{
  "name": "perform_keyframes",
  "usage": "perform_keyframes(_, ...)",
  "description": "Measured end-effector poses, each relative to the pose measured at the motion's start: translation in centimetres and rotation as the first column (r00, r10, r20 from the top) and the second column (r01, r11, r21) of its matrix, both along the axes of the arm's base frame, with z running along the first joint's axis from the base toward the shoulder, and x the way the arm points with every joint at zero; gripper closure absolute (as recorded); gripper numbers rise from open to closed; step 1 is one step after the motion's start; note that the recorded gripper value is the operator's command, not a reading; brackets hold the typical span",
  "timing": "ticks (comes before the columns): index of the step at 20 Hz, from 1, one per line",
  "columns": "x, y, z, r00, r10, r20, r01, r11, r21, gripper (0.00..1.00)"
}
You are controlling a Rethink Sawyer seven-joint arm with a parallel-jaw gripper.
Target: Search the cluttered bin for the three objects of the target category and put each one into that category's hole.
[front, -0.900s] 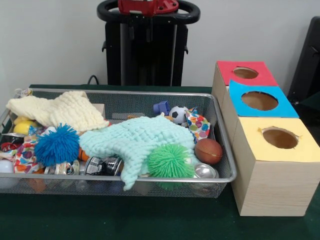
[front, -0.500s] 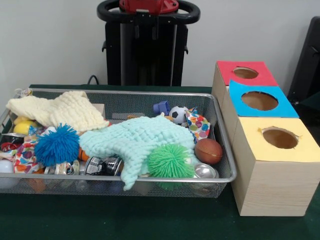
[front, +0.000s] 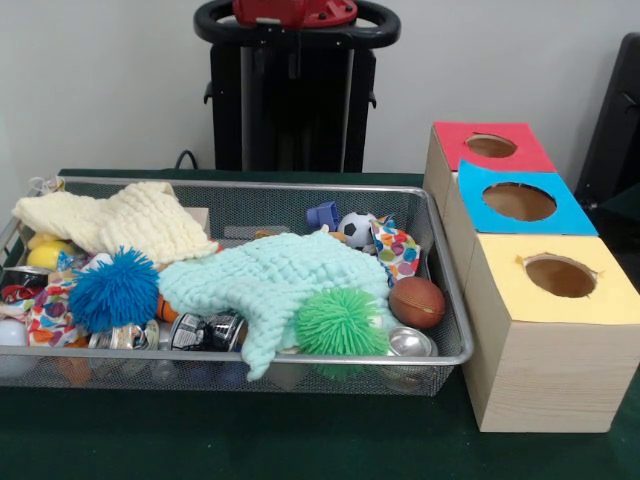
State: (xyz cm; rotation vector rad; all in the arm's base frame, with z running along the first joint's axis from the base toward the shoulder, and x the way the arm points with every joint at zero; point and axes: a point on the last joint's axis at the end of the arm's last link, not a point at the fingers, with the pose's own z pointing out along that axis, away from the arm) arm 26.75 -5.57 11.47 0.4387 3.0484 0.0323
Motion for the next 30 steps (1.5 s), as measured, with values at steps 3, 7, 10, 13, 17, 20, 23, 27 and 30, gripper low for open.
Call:
perform_keyframes(3, -0.2, -1.1, -0.1, 0.9992, -0.03, -0.024, 0.031, 0.9995, 0.011, 0.0)
perform_keyframes(7, -0.1, -2.1, -0.3, 0.9979, -0.046, -0.045, 0.047, 0.9986, 0.023, 0.0)
perform_keyframes(10, 0.1, -2.3, -0.5, 0.9979, -0.044, -0.048, 0.046, 0.9985, 0.031, 0.0)
perform_keyframes(13, 0.3, -2.5, -0.7, 0.998, -0.043, -0.046, 0.045, 0.9981, 0.043, 0.0)
perform_keyframes(17, 1.5, -3.3, -0.9, 0.999, -0.035, -0.027, 0.036, 0.998, 0.052, 0.0)
perform_keyframes(20, 2.5, -4.0, -1.0, 0.9995, -0.028, -0.017, 0.029, 0.9982, 0.051, 0.0)
perform_keyframes(23, 3.2, -4.6, -1.2, 0.9996, -0.026, -0.012, 0.026, 0.9981, 0.056, 0.0)
perform_keyframes(27, 4.4, -6.0, -1.8, 0.9993, -0.035, -0.015, 0.036, 0.9968, 0.071, 0.0)
perform_keyframes(30, 5.0, -7.1, -2.2, 0.9987, -0.046, -0.023, 0.048, 0.9952, 0.086, 0.0)
